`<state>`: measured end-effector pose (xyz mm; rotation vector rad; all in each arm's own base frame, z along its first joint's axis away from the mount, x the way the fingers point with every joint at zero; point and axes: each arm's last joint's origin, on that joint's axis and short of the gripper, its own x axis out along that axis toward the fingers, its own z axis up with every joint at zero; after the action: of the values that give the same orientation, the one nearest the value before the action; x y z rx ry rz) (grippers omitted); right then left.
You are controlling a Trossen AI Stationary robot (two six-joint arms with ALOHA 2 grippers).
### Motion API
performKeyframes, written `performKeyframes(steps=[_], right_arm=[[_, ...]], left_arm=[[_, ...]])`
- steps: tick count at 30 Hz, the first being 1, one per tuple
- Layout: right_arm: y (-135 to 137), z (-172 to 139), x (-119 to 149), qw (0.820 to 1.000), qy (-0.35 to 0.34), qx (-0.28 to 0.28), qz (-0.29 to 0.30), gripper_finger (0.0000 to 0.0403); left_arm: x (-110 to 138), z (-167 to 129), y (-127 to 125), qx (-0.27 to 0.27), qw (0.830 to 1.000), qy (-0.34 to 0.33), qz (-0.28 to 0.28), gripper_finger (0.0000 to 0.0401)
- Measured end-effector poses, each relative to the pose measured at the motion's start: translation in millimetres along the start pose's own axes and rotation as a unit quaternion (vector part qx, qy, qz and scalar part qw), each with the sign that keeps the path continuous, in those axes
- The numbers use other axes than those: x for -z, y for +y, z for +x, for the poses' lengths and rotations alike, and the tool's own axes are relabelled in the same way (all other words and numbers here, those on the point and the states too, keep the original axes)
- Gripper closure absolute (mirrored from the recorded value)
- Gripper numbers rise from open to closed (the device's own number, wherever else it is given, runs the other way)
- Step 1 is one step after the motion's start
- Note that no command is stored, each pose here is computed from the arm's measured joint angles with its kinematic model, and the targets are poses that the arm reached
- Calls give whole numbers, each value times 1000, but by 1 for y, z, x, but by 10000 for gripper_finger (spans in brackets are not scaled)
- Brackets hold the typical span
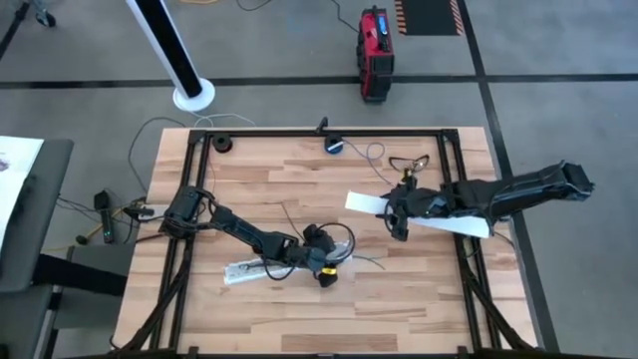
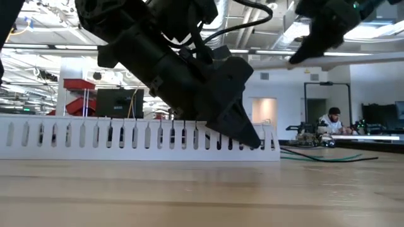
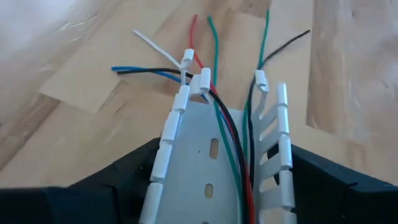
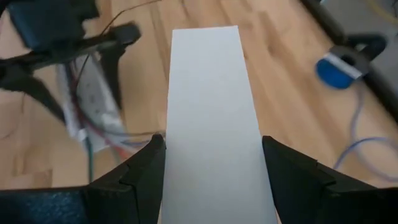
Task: Ziptie cables
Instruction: Close the white cable duct
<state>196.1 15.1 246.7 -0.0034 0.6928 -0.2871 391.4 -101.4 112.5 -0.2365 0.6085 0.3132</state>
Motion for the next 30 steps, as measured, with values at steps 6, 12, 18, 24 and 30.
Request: performKeyframes(steps=[6,12,18,24,30], right_arm=[[10,9,20,999,2,-27,17,180],[16,10,29,999,12,-47,2,180],[20,13,27,996,12,-82,-26,180],[26,26,29,992,29,-113,-37,180],[40,40,25,987,7,-149,-56,180]], left_arm=[[4,0,5,-22,999,-31,-28,118],[17,-2,13,-24,999,-16,-17,118],[42,-10,10,10,999,29,22,118],[60,-17,13,23,997,51,51,118],[61,-18,13,25,997,41,60,118]])
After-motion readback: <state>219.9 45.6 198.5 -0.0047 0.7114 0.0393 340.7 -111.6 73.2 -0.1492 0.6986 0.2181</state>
